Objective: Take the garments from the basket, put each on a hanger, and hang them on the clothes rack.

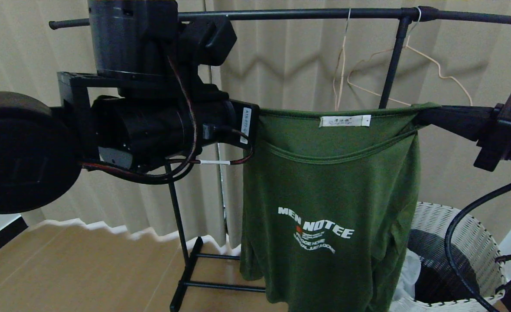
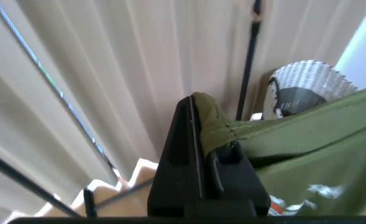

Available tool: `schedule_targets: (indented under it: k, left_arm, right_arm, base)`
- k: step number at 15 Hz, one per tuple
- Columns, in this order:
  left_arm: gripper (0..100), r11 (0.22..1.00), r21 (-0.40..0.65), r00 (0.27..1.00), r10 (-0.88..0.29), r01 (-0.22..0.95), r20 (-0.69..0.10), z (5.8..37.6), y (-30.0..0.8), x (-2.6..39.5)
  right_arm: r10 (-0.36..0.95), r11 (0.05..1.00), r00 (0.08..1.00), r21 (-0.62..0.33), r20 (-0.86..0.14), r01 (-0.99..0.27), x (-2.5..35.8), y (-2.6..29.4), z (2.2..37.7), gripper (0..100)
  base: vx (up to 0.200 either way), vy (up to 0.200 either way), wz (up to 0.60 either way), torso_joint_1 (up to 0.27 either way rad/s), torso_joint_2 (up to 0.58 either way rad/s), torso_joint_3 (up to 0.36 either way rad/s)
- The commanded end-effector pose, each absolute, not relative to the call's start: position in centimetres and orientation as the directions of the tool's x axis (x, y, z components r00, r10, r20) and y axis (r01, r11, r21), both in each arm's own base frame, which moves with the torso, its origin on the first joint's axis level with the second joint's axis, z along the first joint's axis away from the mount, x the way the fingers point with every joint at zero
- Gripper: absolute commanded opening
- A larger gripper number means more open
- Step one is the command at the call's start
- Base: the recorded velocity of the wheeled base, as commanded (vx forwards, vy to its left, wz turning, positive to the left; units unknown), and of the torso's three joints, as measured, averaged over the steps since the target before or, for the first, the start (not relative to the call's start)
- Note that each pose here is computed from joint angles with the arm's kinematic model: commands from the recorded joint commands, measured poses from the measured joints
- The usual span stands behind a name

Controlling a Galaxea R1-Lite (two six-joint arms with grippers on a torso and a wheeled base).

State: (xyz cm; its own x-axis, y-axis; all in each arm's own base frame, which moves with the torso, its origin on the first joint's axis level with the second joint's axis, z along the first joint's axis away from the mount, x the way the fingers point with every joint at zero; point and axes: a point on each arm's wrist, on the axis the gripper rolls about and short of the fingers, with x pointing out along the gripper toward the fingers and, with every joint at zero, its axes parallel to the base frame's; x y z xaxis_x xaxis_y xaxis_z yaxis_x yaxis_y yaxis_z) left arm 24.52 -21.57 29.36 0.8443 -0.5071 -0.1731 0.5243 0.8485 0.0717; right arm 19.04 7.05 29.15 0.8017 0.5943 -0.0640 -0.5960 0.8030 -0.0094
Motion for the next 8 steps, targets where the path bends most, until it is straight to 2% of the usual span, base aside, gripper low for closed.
schedule_targets:
  k: [1, 8]
  left_arm:
    - [0, 0.843, 0.070, 0.841, -0.519, 0.533, -0.152, 30.08, -21.38, 23.78]
    - [0, 0.831, 0.072, 0.830, -0.538, 0.551, -0.147, 30.20, -21.85, 23.22]
  right_arm:
    - [0.595, 0.802, 0.802, -0.012, -0.055, -0.597, 19.01, 7.05, 29.42, 0]
    - [0.593, 0.804, 0.803, -0.009, -0.066, -0.594, 18.73, 6.90, 29.24, 0]
  base:
    - [0.000, 0.000, 0.00, 0.000, 0.00, 0.000]
    - [0.000, 0.000, 0.00, 0.000, 0.00, 0.000]
